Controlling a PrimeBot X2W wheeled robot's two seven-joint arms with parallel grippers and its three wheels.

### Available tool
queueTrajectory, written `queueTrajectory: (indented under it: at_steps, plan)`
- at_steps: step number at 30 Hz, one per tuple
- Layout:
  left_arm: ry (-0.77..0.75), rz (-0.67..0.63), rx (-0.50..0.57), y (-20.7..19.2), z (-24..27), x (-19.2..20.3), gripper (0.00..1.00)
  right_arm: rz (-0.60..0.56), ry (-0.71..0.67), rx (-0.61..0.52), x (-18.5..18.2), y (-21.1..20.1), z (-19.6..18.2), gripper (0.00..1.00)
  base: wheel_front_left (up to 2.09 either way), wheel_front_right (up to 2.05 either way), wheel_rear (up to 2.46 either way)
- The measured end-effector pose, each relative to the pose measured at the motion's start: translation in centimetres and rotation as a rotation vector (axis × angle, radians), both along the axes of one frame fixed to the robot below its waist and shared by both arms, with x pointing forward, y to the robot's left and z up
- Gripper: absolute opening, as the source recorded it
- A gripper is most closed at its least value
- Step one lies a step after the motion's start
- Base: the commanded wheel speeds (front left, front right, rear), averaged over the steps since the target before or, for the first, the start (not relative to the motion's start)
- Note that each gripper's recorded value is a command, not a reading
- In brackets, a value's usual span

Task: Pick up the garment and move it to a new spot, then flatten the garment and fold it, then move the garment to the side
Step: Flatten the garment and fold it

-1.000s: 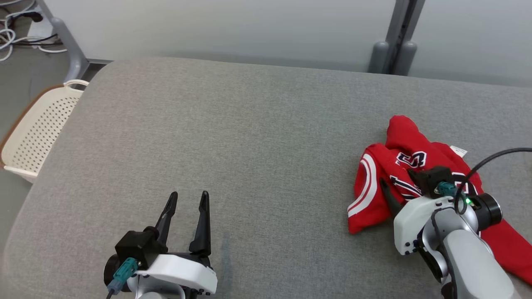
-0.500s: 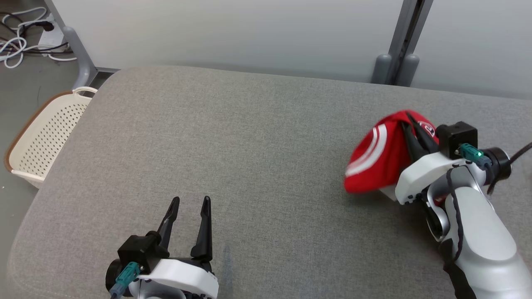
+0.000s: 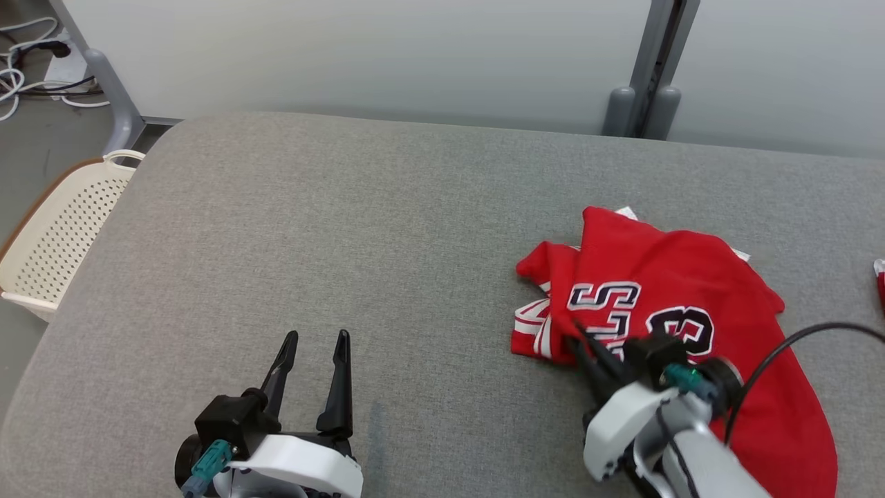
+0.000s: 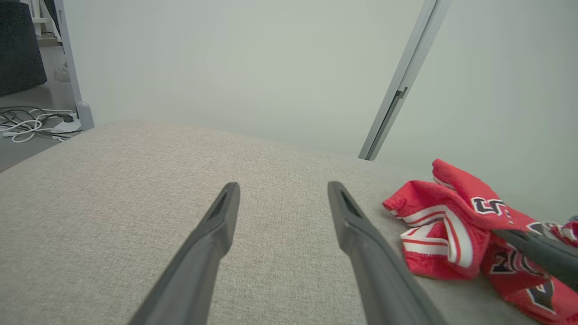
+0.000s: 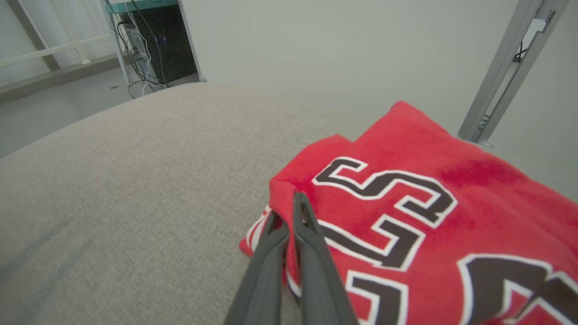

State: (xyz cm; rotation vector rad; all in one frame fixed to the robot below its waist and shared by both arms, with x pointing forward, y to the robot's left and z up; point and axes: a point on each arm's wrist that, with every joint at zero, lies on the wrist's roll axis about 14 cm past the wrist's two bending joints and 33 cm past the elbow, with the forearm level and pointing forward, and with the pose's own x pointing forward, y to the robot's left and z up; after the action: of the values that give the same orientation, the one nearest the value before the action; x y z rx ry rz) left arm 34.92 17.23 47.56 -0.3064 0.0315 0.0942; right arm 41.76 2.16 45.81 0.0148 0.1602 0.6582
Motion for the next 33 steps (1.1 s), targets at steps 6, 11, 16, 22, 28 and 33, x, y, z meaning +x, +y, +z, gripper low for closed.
queueTrajectory:
  at_steps: [6,11,16,22,28,33]
  plan:
    - [0.006,-0.022,0.002,-0.6,-0.2,0.5,1.0,0.05,0.087,0.005,-3.3,0.8,-2.6,0.0,0.0,0.0,0.0]
    - [0.005,-0.046,0.0,-1.4,-0.2,0.9,1.0,0.103,0.119,0.022,-5.7,2.0,-3.1,0.0,0.0,0.0,0.0]
    - [0.005,-0.062,-0.001,-1.9,-0.2,1.2,1.0,0.08,0.114,0.052,-5.6,1.6,-2.6,0.5,0.0,0.0,0.0]
    - [0.005,-0.074,-0.003,-2.3,-0.3,1.5,1.0,-0.009,0.039,0.092,-3.4,-0.5,-0.7,1.0,0.0,0.0,0.0]
    - [0.004,-0.079,-0.003,-2.4,-0.3,1.5,1.0,-0.086,-0.04,0.108,-1.1,-2.6,1.6,1.0,0.0,0.0,0.0]
    - [0.003,-0.071,-0.001,-2.1,-0.2,1.4,1.0,-0.148,-0.098,0.051,1.5,-5.1,3.0,1.0,0.0,0.0,0.0]
